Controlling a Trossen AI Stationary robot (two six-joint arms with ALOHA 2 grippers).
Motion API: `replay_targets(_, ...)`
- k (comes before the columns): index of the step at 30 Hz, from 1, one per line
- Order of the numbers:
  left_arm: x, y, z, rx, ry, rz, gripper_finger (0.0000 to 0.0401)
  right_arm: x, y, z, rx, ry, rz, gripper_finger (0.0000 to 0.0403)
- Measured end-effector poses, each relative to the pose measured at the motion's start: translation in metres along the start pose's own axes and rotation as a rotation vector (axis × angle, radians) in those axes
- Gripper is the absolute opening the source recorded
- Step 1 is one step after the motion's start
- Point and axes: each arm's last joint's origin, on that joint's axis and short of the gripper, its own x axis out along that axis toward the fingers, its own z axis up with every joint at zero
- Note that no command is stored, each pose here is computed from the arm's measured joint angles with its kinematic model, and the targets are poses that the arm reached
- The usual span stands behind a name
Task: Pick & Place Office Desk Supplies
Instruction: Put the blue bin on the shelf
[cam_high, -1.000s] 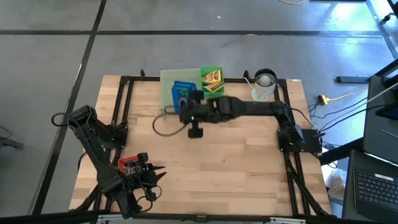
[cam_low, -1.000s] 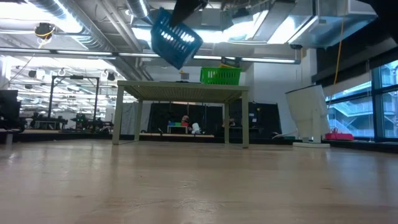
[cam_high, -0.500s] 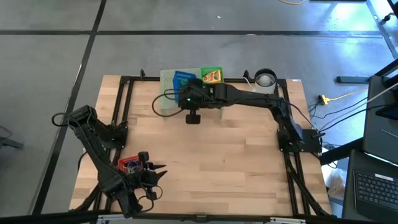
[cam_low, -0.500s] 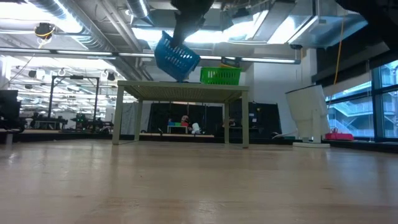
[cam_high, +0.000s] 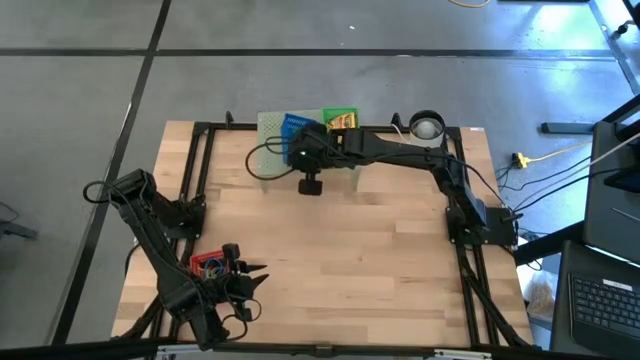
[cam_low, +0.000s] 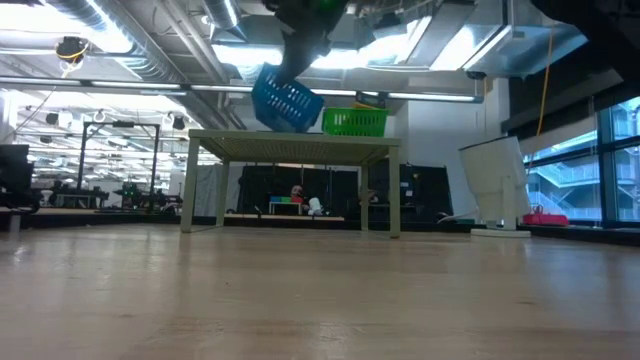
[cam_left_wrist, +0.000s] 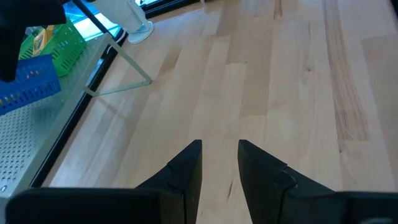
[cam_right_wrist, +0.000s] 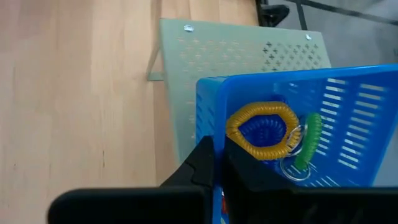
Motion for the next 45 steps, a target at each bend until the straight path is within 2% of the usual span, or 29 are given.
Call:
replay_targets(25, 0.000, 0.000, 0.000, -0.008, 0.000, 0.000, 0.0097, 0.006, -0.011, -0.005, 0.048, 0.017, -0.014, 0.0010)
replay_targets(30, 0.000, 0.000, 0.000, -0.008, 0.000, 0.000, 0.0097, 0.008, -0.014, -0.005, 0.064, 0.003, 0.033, 0.0010)
replay_targets(35, 0.000, 0.000, 0.000, -0.008, 0.000, 0.000, 0.0097, 0.008, -0.016, -0.004, 0.065, -0.005, 0.001, 0.0010)
replay_targets(40, 0.000, 0.000, 0.000, -0.008, 0.000, 0.000, 0.0097, 0.008, -0.016, -0.002, 0.069, -0.027, 0.036, 0.0010)
replay_targets(45, 0.000, 0.000, 0.000, -0.008, 0.000, -0.001, 0.0097, 0.020, -0.016, -0.003, 0.069, -0.017, 0.031, 0.0010)
